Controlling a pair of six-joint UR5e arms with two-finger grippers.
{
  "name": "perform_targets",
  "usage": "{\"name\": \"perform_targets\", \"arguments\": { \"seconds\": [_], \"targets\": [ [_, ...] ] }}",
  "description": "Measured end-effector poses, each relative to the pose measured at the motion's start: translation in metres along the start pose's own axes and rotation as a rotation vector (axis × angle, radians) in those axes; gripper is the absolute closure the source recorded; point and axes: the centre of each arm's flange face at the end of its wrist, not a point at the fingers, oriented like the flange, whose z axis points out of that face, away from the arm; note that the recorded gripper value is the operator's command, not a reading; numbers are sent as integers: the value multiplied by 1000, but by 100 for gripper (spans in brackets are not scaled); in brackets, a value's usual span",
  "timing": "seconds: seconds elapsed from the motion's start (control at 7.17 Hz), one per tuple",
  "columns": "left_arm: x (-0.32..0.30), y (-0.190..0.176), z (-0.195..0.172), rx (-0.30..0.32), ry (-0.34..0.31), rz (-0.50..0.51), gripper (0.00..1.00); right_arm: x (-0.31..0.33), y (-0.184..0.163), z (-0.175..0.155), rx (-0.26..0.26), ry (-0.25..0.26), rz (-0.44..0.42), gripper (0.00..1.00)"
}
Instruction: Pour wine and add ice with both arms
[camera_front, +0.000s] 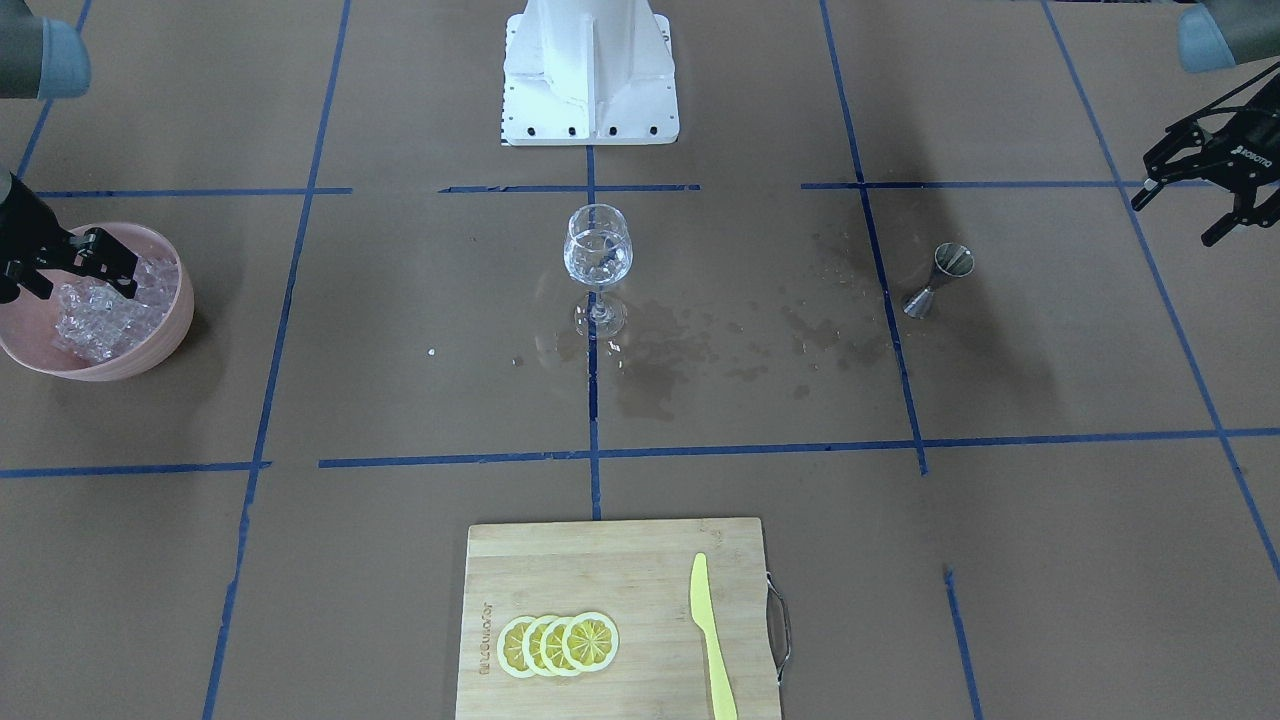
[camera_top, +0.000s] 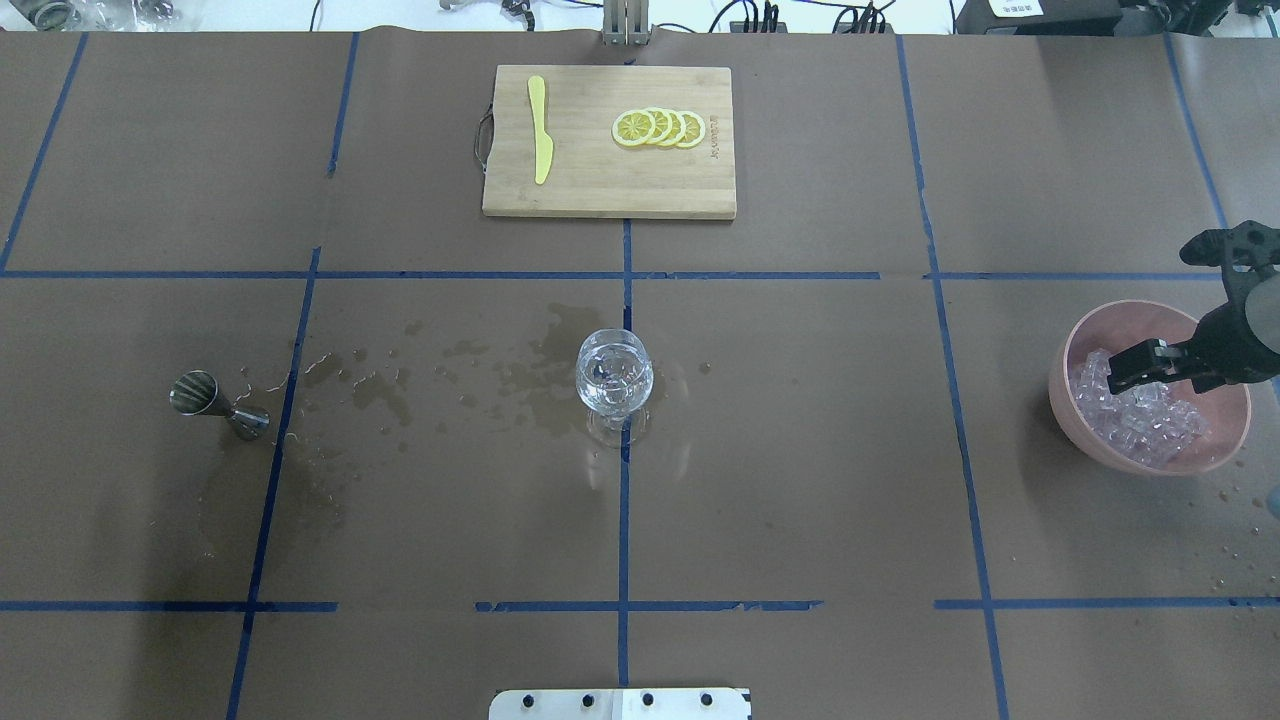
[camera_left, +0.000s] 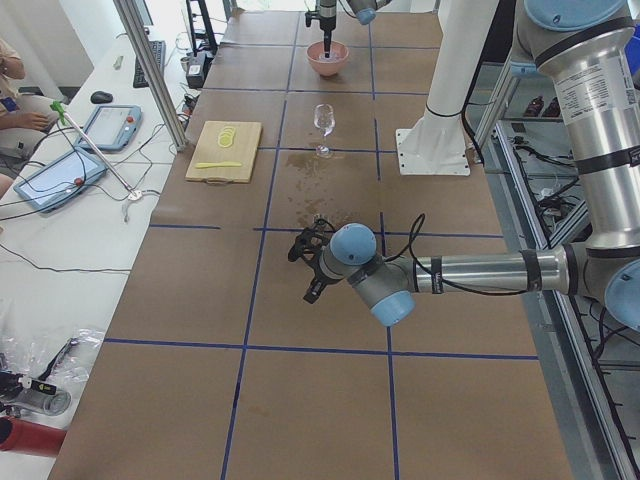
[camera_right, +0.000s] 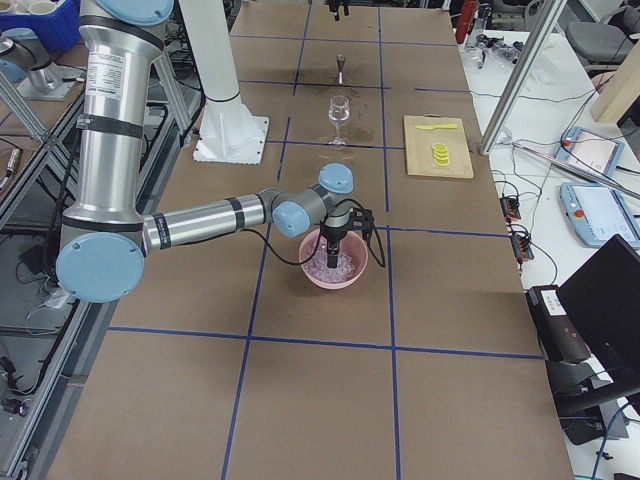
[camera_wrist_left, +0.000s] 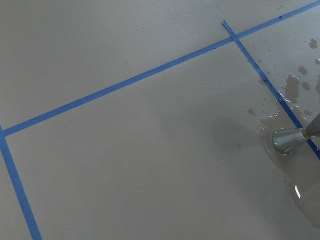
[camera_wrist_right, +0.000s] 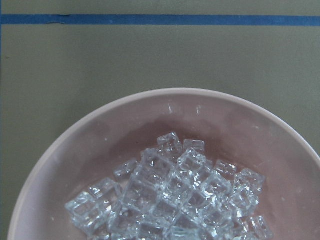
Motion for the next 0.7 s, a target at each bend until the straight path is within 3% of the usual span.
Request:
{"name": "perform_targets", "arguments": {
  "seconds": [0.42,0.56,0.7],
  "targets": [
    [-1,-1,-2,4,-4,-3,0,3,0,5,-11,3,10,72],
    [-1,-2,-2,6,-5,-3,0,2,0,4,-14,0,11,96],
    [-1,-2,-3,8,-7,-4,0,3,1,4,-16,-2,11,100]
  ]
}}
